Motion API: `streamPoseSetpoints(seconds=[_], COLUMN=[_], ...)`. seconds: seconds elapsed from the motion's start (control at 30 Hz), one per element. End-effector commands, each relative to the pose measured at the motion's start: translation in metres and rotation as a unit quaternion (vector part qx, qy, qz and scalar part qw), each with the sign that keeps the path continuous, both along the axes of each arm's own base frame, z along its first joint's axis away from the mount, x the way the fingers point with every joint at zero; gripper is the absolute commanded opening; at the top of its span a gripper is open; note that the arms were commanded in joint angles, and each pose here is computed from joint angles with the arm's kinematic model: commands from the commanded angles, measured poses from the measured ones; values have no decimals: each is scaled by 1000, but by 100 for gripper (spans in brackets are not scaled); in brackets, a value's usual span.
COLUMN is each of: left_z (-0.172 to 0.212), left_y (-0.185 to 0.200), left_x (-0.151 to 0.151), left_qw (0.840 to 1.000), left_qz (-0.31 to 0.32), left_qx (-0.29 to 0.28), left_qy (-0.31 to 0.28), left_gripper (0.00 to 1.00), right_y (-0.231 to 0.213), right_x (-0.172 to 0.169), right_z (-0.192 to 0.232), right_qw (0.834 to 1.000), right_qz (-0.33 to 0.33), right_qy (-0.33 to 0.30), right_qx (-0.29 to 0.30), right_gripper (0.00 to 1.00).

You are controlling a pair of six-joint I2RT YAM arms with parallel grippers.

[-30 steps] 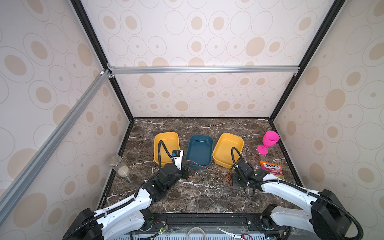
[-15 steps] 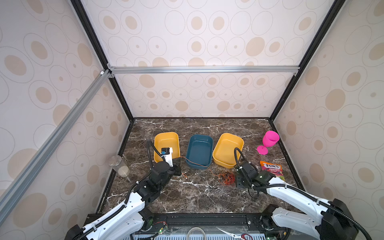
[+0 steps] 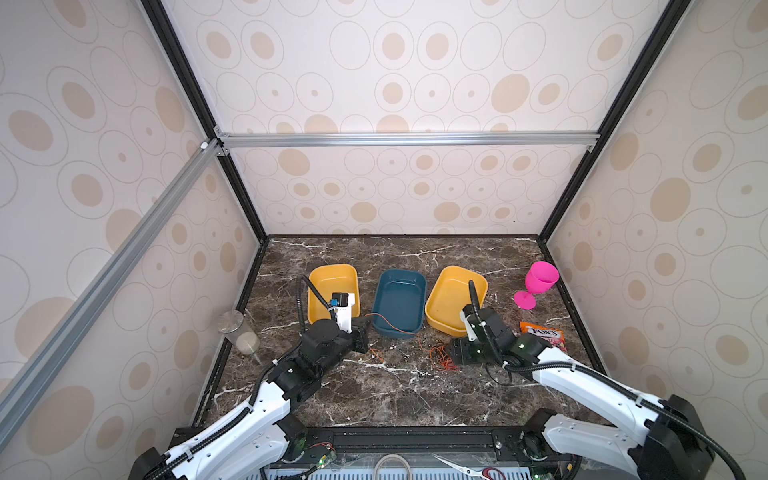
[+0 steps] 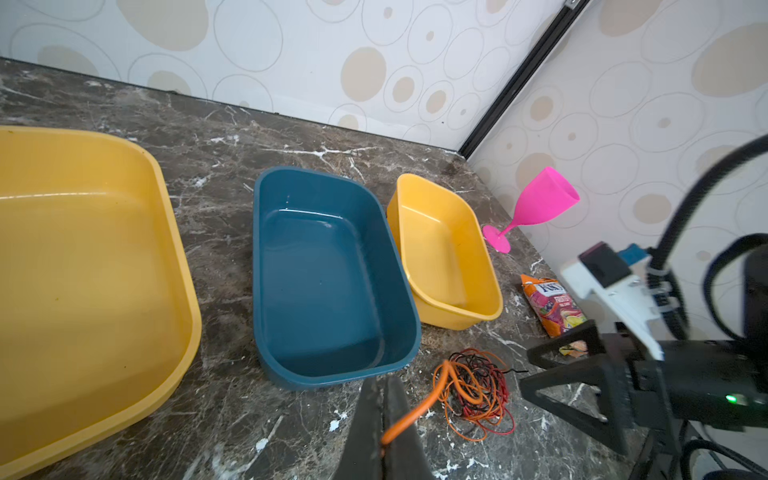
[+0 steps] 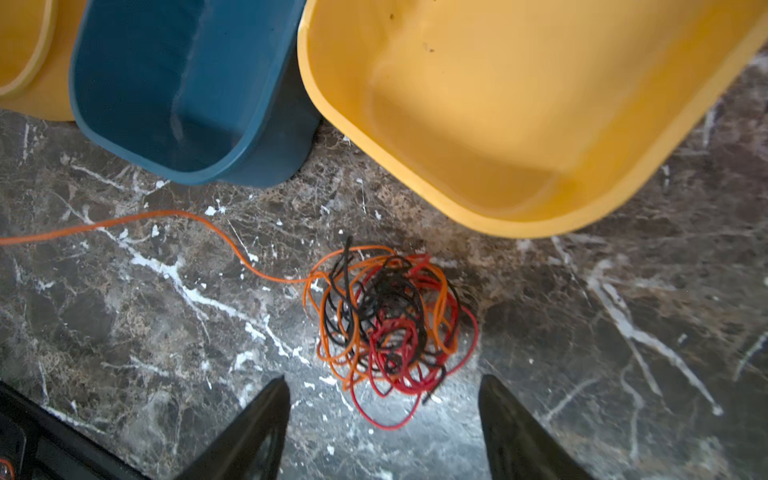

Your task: Untangle the cables

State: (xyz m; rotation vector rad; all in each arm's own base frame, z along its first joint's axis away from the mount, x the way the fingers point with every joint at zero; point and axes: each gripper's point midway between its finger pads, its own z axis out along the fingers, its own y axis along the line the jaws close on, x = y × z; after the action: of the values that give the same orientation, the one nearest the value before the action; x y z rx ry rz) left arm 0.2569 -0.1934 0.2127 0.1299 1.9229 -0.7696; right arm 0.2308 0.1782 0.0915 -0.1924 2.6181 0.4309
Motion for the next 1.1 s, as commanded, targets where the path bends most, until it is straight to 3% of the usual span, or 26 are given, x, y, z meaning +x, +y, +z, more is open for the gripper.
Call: streamPoseSetpoints(seconds=[0.0,0.13,0.4,0.5,0.7,1.07], left_z=[43,58,62,54,33,16], left_y=[-2,0,13,24,61,109], left_x=[-1,-3,4,10,22,25], left_qw=[998,997,997,997,990,974], left_qz=[-7,-7,29,58,140,225], left_qx=[-39,-50,-41,-35,-15,11], left_qy=[-40,-54,-57,-43,-12,21], left_gripper=[0,0,0,0,0,0], right_y=[10,21,-8,-25,-62,-118], right_x=[8,9,-3,-11,-18,-27], right_z=[-11,-32,-56,-53,-33,-18], right_qw=[1000,1000,994,991,986,971], right_qz=[-5,2,-22,-29,-73,-176], right_qy=[6,21,46,45,20,27], right_qx=[-7,-23,-93,-119,-148,-157], right_gripper=[74,71,25,13,1,1])
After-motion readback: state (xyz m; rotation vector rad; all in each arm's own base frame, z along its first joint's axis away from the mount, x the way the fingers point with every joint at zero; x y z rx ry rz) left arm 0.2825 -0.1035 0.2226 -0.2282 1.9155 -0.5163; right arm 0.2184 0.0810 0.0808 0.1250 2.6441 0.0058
